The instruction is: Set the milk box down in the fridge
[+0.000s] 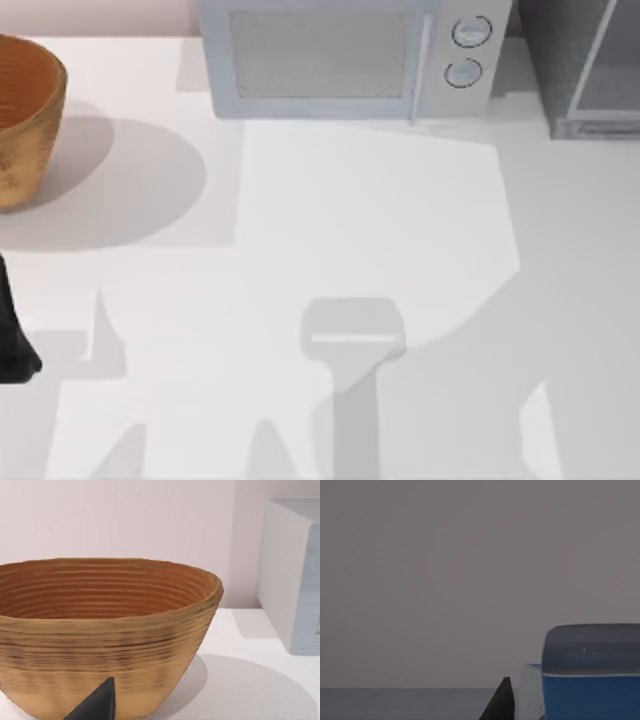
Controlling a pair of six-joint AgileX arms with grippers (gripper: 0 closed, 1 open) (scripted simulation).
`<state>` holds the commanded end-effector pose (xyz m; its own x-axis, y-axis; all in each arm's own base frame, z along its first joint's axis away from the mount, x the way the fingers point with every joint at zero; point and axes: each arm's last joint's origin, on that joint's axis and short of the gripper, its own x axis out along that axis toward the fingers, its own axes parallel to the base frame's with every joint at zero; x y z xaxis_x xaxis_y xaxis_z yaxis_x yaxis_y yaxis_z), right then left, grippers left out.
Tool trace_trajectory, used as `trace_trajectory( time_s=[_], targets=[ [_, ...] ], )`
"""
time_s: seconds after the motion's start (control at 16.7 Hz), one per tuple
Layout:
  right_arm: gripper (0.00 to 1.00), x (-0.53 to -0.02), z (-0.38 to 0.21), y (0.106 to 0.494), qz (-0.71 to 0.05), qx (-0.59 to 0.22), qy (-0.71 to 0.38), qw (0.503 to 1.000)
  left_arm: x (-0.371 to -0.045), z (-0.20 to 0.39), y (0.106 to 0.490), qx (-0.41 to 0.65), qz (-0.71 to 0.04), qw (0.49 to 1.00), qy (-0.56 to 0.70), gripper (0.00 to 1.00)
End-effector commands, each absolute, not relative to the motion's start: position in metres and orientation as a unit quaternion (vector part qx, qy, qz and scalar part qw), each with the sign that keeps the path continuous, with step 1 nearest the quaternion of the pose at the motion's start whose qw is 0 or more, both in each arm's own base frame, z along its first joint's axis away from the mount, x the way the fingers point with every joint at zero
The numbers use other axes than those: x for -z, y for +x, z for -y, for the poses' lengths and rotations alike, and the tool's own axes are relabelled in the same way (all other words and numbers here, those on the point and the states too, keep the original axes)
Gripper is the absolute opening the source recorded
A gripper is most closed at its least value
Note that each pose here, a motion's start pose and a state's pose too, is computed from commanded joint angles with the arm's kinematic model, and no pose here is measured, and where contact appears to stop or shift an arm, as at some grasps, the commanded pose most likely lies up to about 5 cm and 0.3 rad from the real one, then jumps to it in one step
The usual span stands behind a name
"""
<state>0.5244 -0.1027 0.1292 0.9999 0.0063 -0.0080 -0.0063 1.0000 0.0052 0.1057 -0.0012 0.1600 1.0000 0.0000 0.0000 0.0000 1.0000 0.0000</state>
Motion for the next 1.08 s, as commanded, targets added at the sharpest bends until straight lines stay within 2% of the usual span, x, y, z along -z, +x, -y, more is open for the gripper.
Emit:
trace_trajectory(
  time_s=[0.72, 1.08],
  targets=[
    [0.98, -0.1292, 0.1027, 0.5244, -0.004, -0.003, 0.003, 1.000, -0.1600, 0.0012, 0.1057, 0.000, 0.000, 1.000, 0.000, 1.00],
    [1.00, -0.1292, 0.1027, 0.5244, -0.004, -0.003, 0.003, 1.000, -0.1600, 0.0012, 0.1057, 0.000, 0.000, 1.000, 0.000, 1.00]
  ],
)
